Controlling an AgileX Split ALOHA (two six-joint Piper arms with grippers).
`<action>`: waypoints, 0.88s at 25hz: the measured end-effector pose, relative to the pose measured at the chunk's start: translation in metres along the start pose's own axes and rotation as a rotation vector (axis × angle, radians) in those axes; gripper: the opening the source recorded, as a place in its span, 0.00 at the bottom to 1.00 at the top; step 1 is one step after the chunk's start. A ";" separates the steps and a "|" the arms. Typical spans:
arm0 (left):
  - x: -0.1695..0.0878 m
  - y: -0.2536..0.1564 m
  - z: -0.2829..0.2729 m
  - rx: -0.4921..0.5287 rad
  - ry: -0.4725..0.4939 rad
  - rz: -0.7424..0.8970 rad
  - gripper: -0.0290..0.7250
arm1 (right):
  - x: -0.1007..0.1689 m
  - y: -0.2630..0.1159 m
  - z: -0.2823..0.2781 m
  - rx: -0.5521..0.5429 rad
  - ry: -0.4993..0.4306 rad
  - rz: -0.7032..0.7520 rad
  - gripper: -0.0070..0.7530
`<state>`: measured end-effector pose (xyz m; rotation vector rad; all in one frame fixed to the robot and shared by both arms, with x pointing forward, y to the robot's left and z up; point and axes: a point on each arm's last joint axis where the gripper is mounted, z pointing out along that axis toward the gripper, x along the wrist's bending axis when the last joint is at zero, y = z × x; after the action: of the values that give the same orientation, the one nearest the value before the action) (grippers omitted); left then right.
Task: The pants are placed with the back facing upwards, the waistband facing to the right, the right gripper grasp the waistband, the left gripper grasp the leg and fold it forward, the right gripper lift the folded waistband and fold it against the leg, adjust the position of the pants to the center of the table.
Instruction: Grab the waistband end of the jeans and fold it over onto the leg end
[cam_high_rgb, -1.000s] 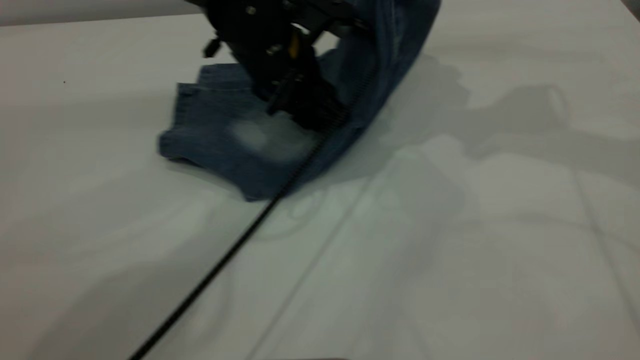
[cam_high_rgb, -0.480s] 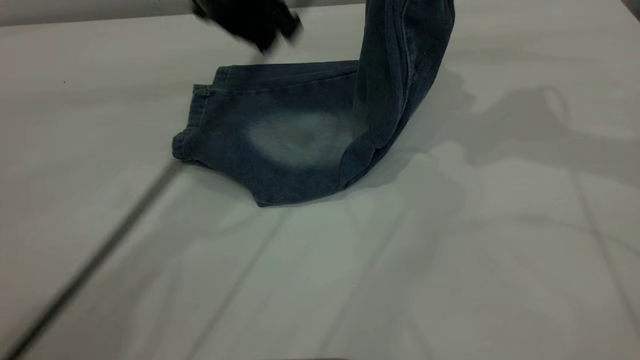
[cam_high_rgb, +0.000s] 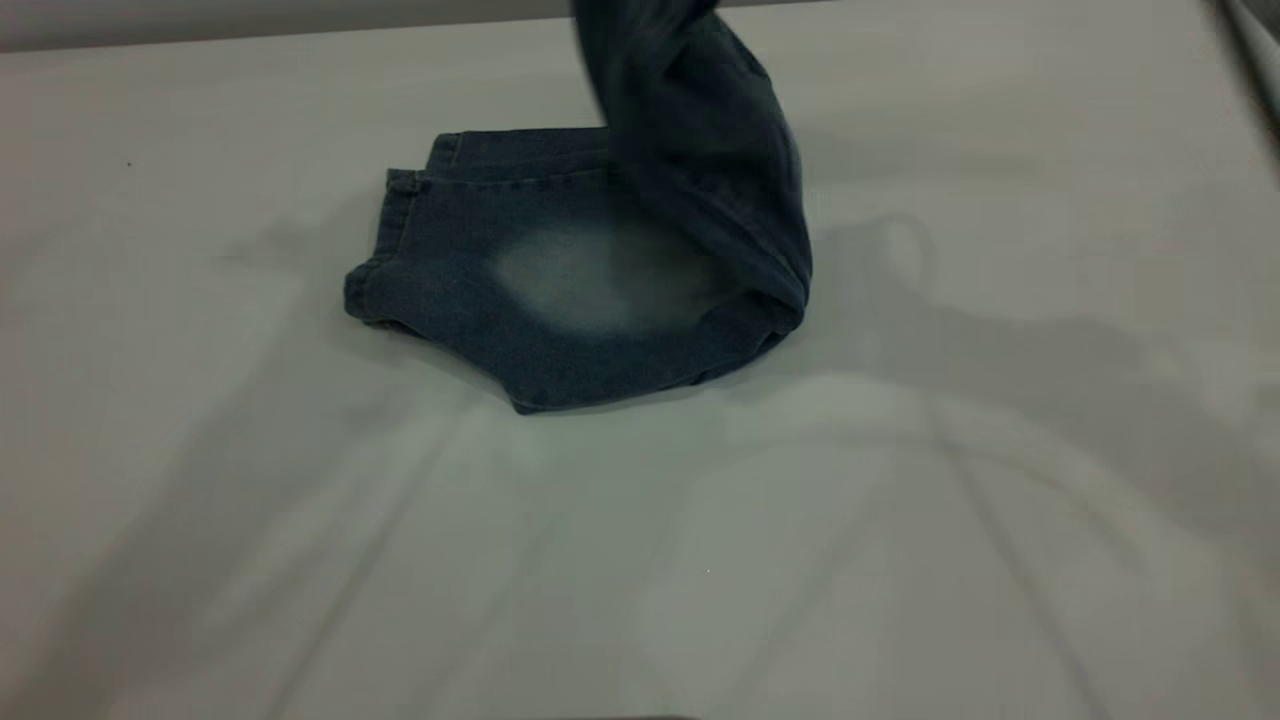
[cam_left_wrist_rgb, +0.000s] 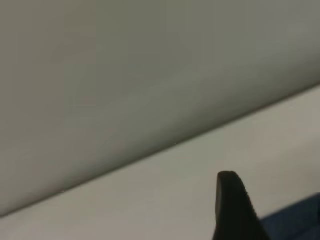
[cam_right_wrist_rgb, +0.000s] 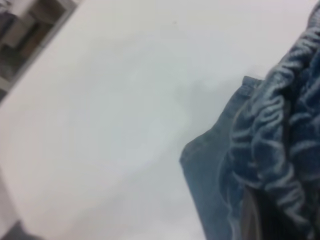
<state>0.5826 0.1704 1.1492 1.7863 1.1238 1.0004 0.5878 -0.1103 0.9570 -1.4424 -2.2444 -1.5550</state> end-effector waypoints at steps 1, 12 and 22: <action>0.003 0.004 -0.009 -0.010 0.008 -0.004 0.51 | 0.003 -0.005 0.008 0.008 -0.014 -0.014 0.07; 0.015 0.012 -0.052 0.039 0.044 -0.080 0.50 | -0.011 -0.032 0.090 0.103 -0.083 -0.120 0.11; 0.012 0.009 -0.052 0.061 0.021 -0.074 0.45 | -0.012 -0.024 0.109 0.079 -0.111 -0.122 0.68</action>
<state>0.5422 0.1894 1.1798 1.7720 1.2363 0.9524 0.6242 -0.0371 0.8808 -1.4297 -2.4708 -1.4318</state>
